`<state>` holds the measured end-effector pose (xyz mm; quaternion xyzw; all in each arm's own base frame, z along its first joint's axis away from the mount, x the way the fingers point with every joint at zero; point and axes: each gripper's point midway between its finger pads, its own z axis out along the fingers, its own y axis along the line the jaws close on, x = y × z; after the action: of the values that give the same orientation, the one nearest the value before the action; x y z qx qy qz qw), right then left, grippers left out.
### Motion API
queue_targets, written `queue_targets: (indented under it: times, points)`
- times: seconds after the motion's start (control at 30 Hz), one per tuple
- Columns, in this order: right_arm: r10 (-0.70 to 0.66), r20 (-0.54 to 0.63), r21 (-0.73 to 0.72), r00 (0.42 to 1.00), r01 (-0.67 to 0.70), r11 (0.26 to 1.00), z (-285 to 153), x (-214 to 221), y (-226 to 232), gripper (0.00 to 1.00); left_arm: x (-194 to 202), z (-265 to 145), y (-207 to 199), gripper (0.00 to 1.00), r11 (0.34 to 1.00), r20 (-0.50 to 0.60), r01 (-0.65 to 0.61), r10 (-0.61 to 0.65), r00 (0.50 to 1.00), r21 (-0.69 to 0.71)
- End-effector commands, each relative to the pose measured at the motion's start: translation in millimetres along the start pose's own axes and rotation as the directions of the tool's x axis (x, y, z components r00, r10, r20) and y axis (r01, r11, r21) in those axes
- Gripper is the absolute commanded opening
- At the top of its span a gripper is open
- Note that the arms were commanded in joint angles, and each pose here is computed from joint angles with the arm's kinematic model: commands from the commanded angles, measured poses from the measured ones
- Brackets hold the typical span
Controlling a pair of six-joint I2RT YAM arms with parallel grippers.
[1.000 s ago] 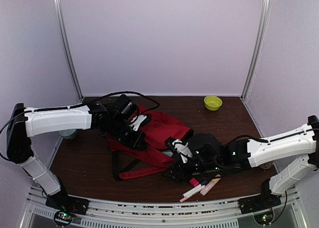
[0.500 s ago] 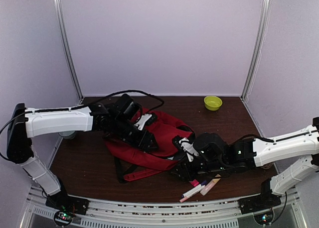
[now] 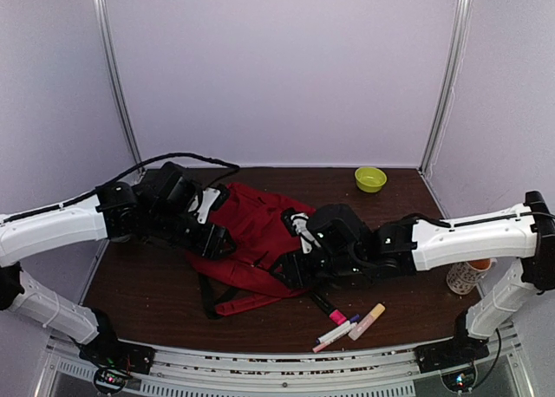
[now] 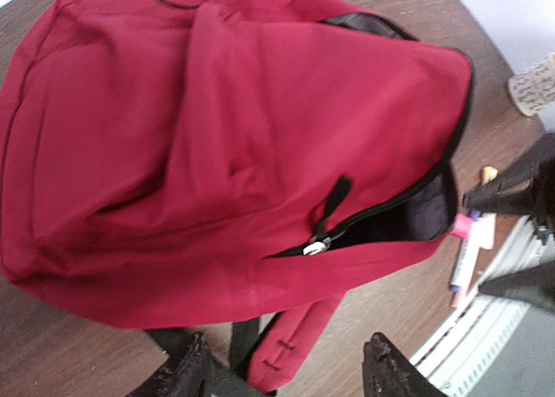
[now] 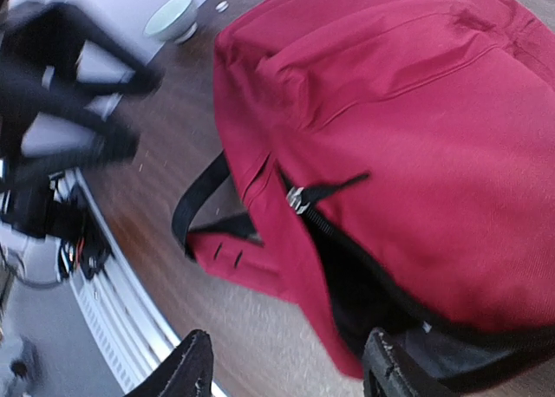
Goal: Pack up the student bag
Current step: Move the student bag to the center of the board, then pick up the largest pocket of the bag from the student bag.
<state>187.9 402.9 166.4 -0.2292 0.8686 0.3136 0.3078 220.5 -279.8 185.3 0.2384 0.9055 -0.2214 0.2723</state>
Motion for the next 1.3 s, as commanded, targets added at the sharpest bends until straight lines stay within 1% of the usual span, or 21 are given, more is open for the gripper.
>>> queue_targets:
  times: [0.0,0.07,0.17,0.3,0.43,0.57,0.9,1.17,1.27]
  points:
    - [0.216,0.005,-0.027,0.976,-0.215,0.976,18.3,-20.1,-7.8,0.59,2.5,-6.9,24.9,0.61,0.994,0.075,0.031,-0.023,0.997,-0.101]
    - [0.285,-0.008,-0.036,0.958,-0.285,0.958,27.2,-26.3,-6.8,0.6,5.6,-7.1,29.0,0.61,0.993,0.095,0.04,-0.03,0.995,-0.108]
    - [0.339,-0.023,-0.018,0.94,-0.34,0.94,39.9,-31.9,-5.4,0.62,9.0,-5.4,32.9,0.61,0.992,0.108,0.045,-0.033,0.994,-0.117]
    - [0.406,-0.051,-0.007,0.913,-0.406,0.914,56.2,-33.2,-8.6,0.62,12.9,-0.4,35.5,0.6,0.991,0.097,0.041,-0.029,0.995,-0.127]
    - [0.449,-0.074,0.017,0.89,-0.449,0.893,68.1,-28.3,-15.9,0.61,14.6,2.7,36.3,0.6,0.991,0.09,0.032,-0.02,0.996,-0.129]
    - [0.46,-0.08,0.033,0.884,-0.459,0.888,75.0,-26.6,-20.1,0.6,13.7,2.8,35.4,0.59,0.992,0.105,0.029,-0.016,0.994,-0.121]
    - [0.465,-0.07,0.051,0.882,-0.463,0.885,90.2,-32.1,-26.9,0.48,18.5,7.8,32.5,0.58,0.995,0.103,0.033,-0.024,0.994,-0.092]
    - [0.457,-0.067,0.085,0.887,-0.451,0.888,95.5,-31.2,-35.7,0.34,23.6,9.6,32.8,0.57,0.996,0.099,0.043,-0.034,0.994,-0.082]
    - [0.455,-0.067,0.103,0.888,-0.448,0.888,96.6,-28.4,-40.5,0.31,24.1,9.0,32.7,0.57,0.996,0.101,0.044,-0.035,0.994,-0.08]
